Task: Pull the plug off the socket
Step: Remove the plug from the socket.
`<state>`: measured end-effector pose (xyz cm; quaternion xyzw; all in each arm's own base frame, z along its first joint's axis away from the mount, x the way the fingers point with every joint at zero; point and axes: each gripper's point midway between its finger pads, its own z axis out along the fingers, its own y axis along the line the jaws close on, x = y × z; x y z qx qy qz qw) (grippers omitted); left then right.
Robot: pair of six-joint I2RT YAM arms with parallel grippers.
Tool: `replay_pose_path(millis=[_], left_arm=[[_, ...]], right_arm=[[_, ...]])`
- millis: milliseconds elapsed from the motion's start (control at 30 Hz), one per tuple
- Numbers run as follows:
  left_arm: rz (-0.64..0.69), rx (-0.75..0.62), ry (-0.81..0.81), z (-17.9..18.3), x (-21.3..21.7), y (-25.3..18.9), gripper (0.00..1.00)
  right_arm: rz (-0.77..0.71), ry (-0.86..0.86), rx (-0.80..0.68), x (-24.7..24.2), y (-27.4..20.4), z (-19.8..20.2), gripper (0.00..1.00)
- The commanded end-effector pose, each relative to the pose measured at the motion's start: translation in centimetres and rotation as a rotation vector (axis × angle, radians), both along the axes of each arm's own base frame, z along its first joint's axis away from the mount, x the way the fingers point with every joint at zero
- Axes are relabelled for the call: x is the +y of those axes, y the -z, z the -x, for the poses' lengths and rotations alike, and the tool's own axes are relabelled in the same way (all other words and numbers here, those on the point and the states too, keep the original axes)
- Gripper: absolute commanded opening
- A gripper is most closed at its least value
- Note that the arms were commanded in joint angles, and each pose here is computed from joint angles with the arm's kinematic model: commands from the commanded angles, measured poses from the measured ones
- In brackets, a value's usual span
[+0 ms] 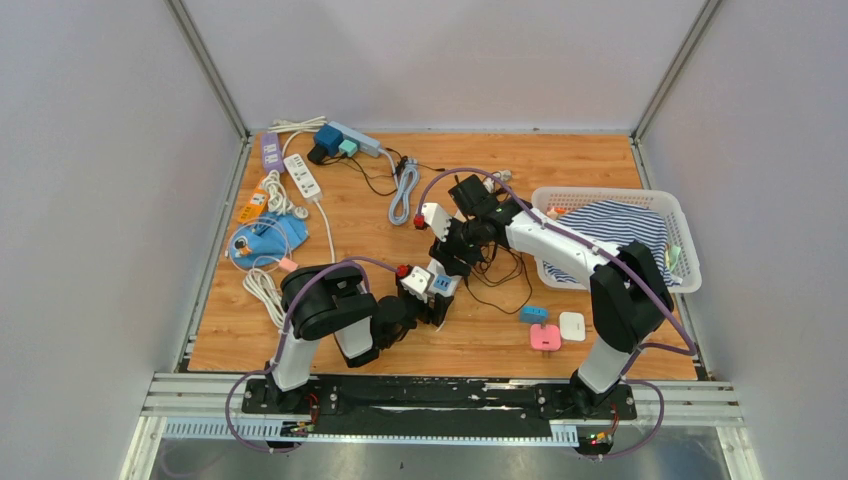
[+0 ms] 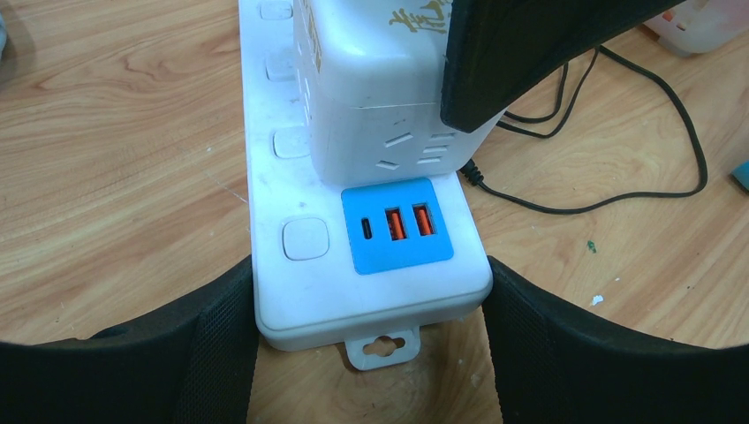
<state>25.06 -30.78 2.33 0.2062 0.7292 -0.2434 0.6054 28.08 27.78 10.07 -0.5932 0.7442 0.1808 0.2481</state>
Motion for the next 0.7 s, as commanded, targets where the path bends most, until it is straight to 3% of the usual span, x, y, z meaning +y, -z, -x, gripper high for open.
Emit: replay_pose_path(millis=[0,267,667], left_arm=[[-0.023,-0.006,-0.092,-1.3,1.7,0.7,0.00],[-0.026,-0.007,-0.095,-1.4,1.7,0.7,0.00],[-0.023,-0.005,-0.093,-1.3,1.7,0.6,0.00]], right_arm=[[-0.068,-0.102,0.166,0.9,-1.6,5.4,0.00],[-0.021,-0.196,0.160,2.8,-0.6,8.0,0.00],[-0.061,-0.078,0.120,-0.1,-2.3,4.4,0.00]])
